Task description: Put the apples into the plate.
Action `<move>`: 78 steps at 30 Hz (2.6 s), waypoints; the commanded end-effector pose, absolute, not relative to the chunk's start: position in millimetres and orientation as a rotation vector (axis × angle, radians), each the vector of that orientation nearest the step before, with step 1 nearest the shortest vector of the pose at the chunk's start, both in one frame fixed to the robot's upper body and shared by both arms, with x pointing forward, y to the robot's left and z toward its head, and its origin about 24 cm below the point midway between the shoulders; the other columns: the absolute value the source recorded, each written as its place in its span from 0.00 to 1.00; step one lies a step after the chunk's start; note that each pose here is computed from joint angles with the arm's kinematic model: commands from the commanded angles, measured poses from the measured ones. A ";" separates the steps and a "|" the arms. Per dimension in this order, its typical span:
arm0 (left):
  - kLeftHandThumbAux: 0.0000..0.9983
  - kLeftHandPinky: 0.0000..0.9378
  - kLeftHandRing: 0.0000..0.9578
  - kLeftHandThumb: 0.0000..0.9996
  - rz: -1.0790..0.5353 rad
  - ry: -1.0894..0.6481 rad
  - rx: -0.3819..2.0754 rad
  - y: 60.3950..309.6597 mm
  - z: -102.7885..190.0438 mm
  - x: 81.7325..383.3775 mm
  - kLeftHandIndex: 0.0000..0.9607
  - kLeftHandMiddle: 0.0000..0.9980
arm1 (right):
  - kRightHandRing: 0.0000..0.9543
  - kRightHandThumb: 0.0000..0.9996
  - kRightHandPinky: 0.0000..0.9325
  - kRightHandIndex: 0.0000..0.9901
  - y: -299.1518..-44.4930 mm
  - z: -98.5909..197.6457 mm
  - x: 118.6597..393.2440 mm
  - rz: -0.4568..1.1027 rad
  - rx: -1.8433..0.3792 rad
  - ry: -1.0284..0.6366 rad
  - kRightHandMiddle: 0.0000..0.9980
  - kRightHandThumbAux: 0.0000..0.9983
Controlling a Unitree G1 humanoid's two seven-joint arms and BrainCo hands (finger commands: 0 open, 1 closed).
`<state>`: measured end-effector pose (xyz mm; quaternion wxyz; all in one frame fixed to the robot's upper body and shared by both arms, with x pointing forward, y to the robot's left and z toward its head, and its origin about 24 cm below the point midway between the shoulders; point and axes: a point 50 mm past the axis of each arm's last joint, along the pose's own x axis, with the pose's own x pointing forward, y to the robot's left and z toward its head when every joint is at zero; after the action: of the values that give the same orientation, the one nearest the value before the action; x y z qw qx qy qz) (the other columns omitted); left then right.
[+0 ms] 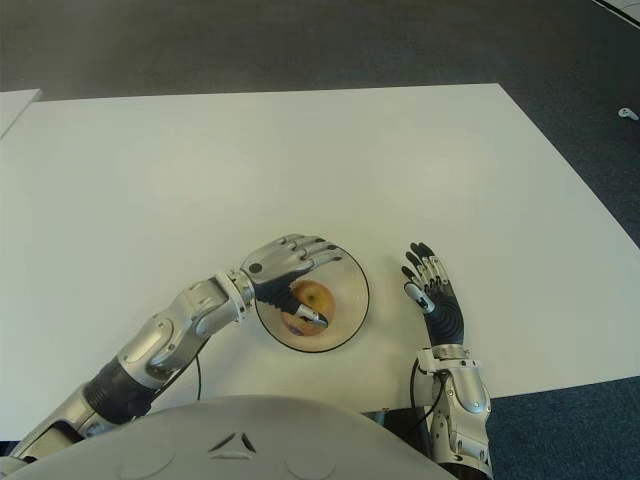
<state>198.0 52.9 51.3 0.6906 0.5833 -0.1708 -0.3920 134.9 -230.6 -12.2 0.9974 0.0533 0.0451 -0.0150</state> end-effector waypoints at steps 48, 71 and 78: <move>0.40 0.23 0.15 0.08 0.107 0.244 -0.116 142.1 50.2 184.5 0.09 0.11 | 0.00 0.05 0.00 0.01 -226.9 -40.2 127.8 0.047 0.077 0.248 0.03 0.52; 0.40 0.27 0.15 0.00 0.081 0.247 -0.106 151.6 29.5 173.0 0.07 0.09 | 0.00 0.04 0.00 0.01 -225.6 -42.3 131.3 0.060 0.070 0.228 0.03 0.50; 0.43 0.27 0.16 0.01 0.057 0.253 -0.105 154.6 15.5 166.2 0.08 0.11 | 0.01 0.06 0.01 0.01 -224.4 -42.1 131.1 0.033 0.089 0.231 0.04 0.51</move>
<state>172.2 152.3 27.5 0.9921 -0.0505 0.1098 0.0345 149.3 -228.1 -15.8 0.9986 0.0163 0.0343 0.0356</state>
